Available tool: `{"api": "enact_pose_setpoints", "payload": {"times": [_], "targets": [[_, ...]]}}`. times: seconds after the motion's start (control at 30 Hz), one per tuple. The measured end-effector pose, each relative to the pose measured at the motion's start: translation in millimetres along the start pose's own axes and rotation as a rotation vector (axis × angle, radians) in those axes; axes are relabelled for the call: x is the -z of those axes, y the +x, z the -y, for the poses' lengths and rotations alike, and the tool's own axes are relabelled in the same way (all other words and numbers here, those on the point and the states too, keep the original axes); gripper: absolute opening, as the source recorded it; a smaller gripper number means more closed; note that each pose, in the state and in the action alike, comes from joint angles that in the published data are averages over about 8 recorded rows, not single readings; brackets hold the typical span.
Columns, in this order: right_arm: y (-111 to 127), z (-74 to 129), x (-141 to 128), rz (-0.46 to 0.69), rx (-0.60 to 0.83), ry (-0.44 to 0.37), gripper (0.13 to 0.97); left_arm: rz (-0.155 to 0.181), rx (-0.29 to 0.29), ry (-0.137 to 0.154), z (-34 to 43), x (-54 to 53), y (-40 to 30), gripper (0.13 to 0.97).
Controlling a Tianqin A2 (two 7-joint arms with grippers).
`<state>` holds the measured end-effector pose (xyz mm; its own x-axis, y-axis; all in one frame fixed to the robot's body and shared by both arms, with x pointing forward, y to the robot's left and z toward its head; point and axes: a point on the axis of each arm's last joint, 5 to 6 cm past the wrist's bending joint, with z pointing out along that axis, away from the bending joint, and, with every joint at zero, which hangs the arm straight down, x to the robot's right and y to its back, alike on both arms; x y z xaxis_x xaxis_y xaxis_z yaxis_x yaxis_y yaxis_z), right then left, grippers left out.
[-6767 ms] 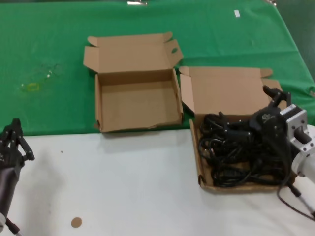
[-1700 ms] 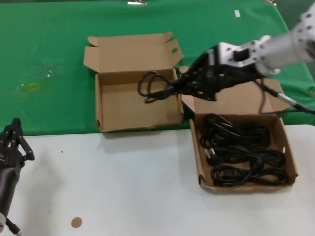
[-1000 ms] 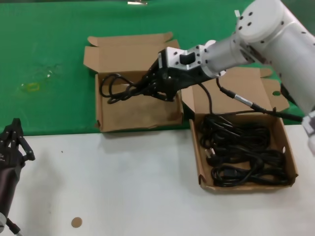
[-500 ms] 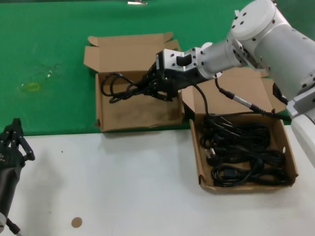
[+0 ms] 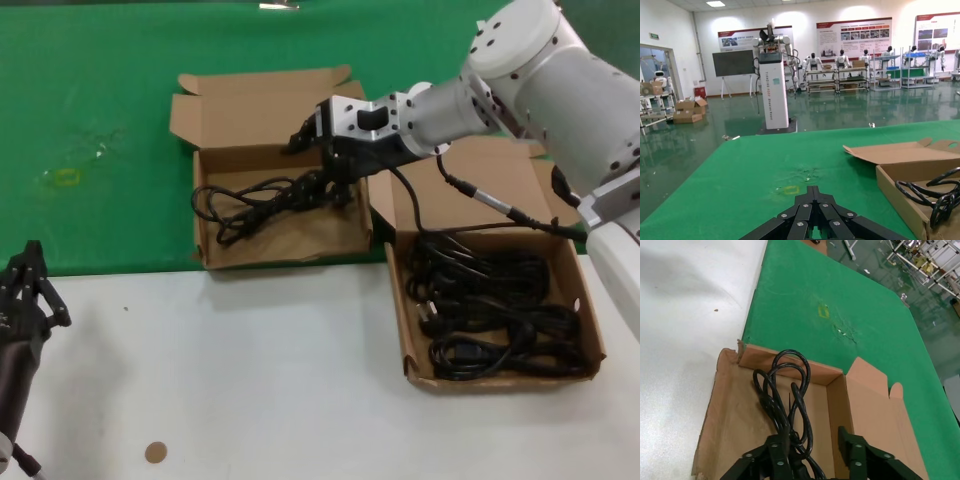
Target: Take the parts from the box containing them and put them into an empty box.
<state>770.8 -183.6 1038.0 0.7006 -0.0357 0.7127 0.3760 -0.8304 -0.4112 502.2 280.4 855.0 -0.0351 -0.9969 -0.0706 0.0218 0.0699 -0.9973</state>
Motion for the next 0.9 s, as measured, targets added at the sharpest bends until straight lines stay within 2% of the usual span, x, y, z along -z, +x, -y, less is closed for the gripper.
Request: {"api": "enact_pose_setpoints", "payload": {"times": [0.23,0.5,0.53,0.8,0.9], "targets": [[3,2,1,-0.007,0.003,0.006,0.395,0.000,0.000,0.000,0.0,0.0,0.0,0.144],[3,2,1,-0.012,0.000,0.011,0.591,0.000,0.000,0.000,0.0,0.0,0.0,0.158],[2,2,1,-0.014,-0.003,0.012,0.591,0.000,0.000,0.000,0.0,0.0,0.0,0.160],[-17,-4,-12,-0.067,-0.067,0.042,0.787,0.000,0.000,0.000,0.0,0.0,0.0,0.189],[-29,-8,-18,-0.098,-0.106,0.057,0.787,0.000,0.000,0.000,0.0,0.0,0.0,0.224]]}}
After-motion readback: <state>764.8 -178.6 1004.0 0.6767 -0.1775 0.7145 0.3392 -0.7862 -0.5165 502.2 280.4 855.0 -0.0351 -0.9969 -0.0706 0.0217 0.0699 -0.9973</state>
